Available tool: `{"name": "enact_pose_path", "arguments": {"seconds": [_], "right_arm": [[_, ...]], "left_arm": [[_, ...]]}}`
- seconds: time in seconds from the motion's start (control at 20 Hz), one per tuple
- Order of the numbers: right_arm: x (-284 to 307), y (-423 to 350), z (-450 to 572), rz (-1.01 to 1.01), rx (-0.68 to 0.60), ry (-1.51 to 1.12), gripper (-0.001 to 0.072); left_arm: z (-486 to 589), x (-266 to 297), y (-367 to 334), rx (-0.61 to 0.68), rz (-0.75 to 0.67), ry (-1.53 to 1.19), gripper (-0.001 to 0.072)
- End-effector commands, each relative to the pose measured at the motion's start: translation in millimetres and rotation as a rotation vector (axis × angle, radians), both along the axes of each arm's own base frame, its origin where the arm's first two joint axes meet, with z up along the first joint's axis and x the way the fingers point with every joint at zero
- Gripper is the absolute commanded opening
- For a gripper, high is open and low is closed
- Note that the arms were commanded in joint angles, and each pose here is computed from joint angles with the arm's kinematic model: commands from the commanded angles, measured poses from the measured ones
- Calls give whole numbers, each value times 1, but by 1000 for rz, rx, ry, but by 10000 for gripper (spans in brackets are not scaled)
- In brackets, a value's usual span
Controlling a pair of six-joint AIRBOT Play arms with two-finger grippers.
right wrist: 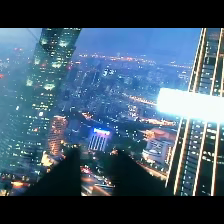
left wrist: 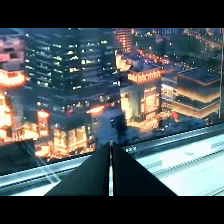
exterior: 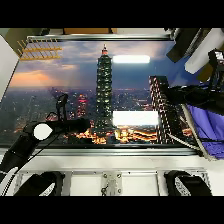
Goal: Fold the clothes and pants, and hang the long-sleeved shirts on hangers.
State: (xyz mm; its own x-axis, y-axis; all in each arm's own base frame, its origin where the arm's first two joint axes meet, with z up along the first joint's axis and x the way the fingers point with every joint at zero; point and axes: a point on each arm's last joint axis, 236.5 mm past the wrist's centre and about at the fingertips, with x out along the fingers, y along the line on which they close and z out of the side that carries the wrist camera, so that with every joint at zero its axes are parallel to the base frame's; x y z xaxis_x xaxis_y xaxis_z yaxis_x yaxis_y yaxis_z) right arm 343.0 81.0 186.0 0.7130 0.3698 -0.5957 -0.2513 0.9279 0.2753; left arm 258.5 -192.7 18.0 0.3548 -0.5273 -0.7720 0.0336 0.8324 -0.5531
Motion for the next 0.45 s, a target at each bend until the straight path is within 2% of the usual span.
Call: {"name": "enact_pose_path", "arguments": {"seconds": [0.0,0.05,0.4], "right_arm": [[-1,7,-1,23,1,4,529],[-1,7,-1,23,1,4,25],[-1,7,-2,23,2,5,25]], "left_arm": [[0,0,0,-1,0,0,8],[0,0,0,-1,0,-1,7],[0,0,0,-2,0,0,7]]}}
